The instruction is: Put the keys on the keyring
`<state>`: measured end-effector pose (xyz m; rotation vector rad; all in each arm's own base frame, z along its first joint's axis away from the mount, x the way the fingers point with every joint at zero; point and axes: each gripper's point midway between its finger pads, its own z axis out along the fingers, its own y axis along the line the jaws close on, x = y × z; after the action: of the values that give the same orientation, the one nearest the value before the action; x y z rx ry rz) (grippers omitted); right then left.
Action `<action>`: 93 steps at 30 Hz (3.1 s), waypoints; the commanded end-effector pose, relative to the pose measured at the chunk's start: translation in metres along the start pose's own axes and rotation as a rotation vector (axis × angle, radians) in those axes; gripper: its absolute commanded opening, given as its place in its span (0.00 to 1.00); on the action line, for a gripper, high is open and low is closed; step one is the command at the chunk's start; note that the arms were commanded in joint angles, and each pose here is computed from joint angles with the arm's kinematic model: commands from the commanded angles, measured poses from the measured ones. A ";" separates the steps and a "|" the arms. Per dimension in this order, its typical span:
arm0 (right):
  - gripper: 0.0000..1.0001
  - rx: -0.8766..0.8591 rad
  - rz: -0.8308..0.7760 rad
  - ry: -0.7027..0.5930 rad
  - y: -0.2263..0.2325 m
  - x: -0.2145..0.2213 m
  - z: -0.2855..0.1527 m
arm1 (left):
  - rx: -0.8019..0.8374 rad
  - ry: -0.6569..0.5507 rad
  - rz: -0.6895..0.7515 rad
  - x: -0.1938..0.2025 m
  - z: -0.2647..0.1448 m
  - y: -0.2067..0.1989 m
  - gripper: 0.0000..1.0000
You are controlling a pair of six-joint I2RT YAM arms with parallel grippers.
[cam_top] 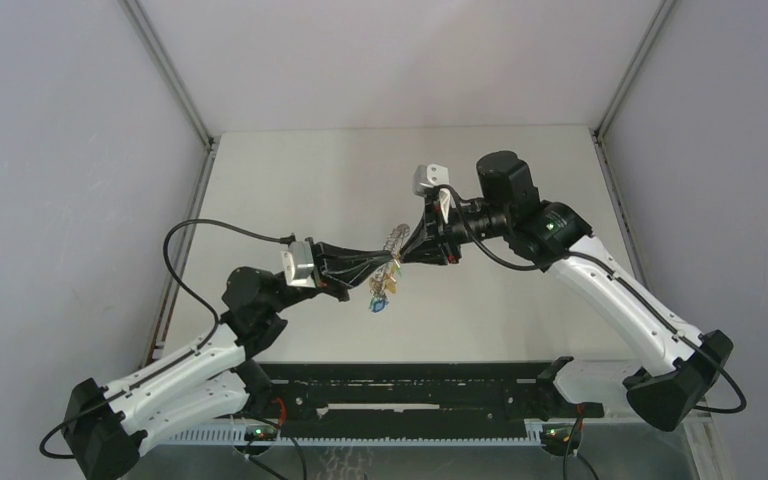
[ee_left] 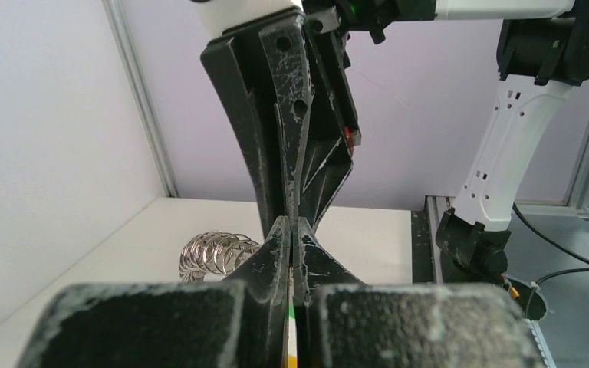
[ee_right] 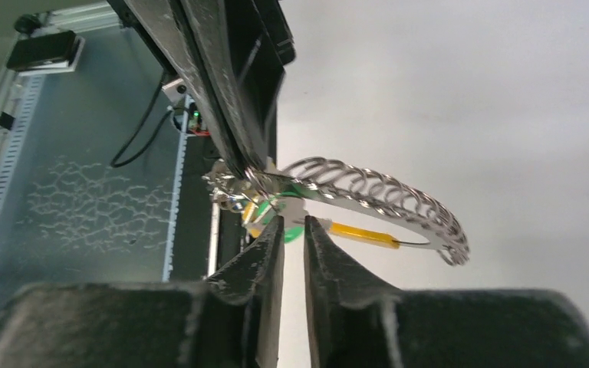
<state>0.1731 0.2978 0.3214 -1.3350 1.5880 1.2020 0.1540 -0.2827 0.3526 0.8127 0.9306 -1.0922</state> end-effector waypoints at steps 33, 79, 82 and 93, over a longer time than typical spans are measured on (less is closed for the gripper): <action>0.30 -0.180 -0.284 -0.187 0.035 -0.033 0.013 | 0.055 -0.164 0.030 -0.043 0.002 -0.013 0.00; 0.00 0.104 -0.311 0.441 0.009 0.011 -0.016 | 0.177 0.172 -0.001 0.015 0.004 -0.024 0.21; 0.00 0.090 -0.317 0.444 0.011 0.012 -0.013 | 0.171 0.165 0.002 0.013 0.006 -0.022 0.26; 0.00 0.064 -0.352 0.418 0.020 0.006 -0.011 | 0.145 0.195 -0.033 0.026 0.010 -0.015 0.27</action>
<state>0.1557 0.2788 0.2939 -1.8440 1.6921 0.6719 0.1425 -0.3046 0.3014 1.0841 1.1069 -1.1505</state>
